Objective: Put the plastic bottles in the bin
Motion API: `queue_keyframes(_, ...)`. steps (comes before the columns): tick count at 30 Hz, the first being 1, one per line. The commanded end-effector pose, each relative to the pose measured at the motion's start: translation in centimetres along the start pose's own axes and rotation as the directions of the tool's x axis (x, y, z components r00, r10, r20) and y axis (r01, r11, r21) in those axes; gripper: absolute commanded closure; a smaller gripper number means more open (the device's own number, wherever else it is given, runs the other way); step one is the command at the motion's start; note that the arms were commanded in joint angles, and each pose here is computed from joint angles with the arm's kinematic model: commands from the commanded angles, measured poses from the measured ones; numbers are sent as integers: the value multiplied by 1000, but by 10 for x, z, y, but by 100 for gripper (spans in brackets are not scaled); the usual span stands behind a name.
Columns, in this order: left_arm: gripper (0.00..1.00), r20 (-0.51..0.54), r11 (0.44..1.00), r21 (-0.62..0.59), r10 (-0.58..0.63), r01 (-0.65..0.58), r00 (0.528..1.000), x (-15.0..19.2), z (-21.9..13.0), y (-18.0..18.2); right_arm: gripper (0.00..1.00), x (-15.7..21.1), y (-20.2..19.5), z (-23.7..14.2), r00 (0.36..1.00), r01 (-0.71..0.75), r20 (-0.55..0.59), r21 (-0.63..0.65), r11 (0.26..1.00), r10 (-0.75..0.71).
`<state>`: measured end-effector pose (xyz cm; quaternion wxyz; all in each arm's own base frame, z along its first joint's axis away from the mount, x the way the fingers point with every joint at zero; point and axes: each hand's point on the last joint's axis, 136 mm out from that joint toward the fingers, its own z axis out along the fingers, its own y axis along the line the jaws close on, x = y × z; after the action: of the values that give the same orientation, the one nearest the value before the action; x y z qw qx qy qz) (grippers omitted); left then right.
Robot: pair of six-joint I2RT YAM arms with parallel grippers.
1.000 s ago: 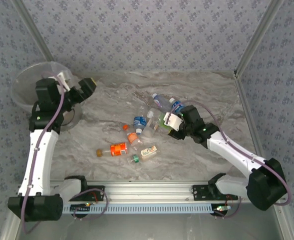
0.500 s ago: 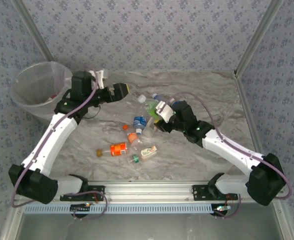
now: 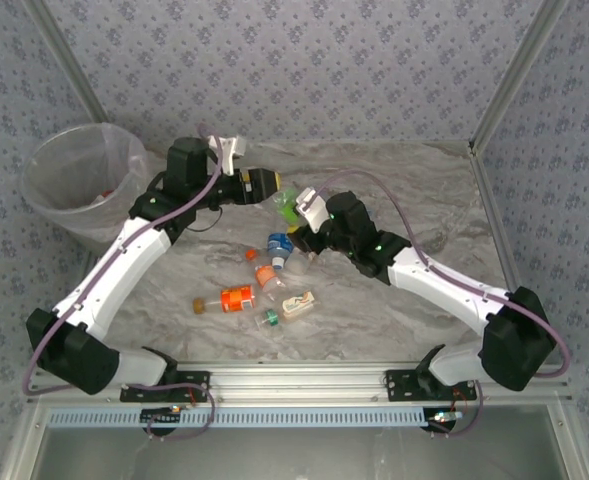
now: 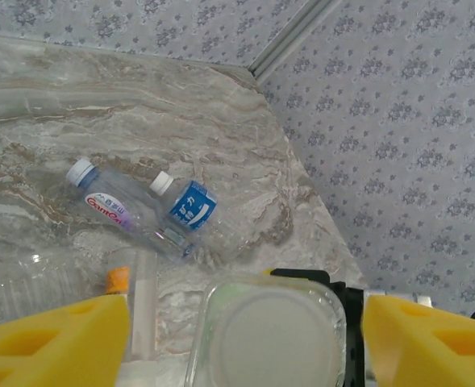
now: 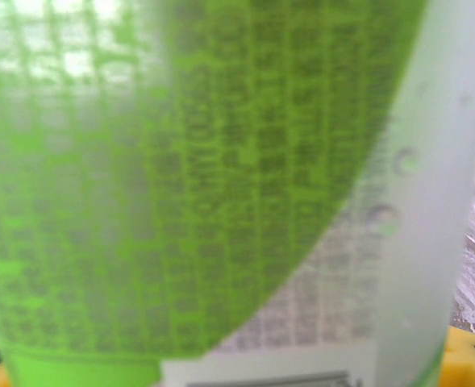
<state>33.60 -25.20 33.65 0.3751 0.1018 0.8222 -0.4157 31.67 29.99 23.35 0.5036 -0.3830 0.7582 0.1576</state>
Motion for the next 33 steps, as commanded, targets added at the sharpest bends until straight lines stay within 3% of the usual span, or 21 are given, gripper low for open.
queue_keyframes(1, 32, 26, 1000, -23, 15, -15, 1000, -12, -1, -2, 100, -30, 2, -4, 996, -27, 86, -13, 1000, 28)
queue_keyframes(7, 39, 5, 1000, -7, -4, 4, 1000, -11, 12, 0, 100, -38, 10, -1, 994, -22, 108, -35, 999, 26)
queue_keyframes(16, 65, 16, 1000, -20, -20, 21, 1000, -11, 19, 7, 93, -42, 25, 4, 992, -12, 121, -84, 996, 22)
queue_keyframes(20, 77, 10, 999, -29, -22, 23, 1000, -9, 19, 10, 78, -39, 25, 5, 993, -12, 120, -82, 997, 22)
queue_keyframes(22, 96, 10, 999, -38, -23, 23, 1000, -8, 19, 11, 72, -38, 25, 5, 993, -14, 118, -84, 996, 24)
queue_keyframes(24, 100, 13, 999, -48, -24, 25, 1000, -9, 18, 12, 63, -35, 25, 6, 995, -12, 101, -84, 996, 20)
queue_keyframes(27, 100, 15, 998, -56, -17, 18, 1000, -10, 17, 12, 36, -29, 24, 4, 997, 7, 77, -82, 997, -1)
queue_keyframes(29, 100, 32, 997, -75, -13, 15, 999, -13, 14, 14, 0, -26, 23, 1, 997, 22, 73, -78, 997, -16)
queue_keyframes(33, 100, 71, 994, -109, -3, 11, 997, -19, 8, 19, 0, -24, 9, -9, 997, 24, 78, -13, 1000, -23)
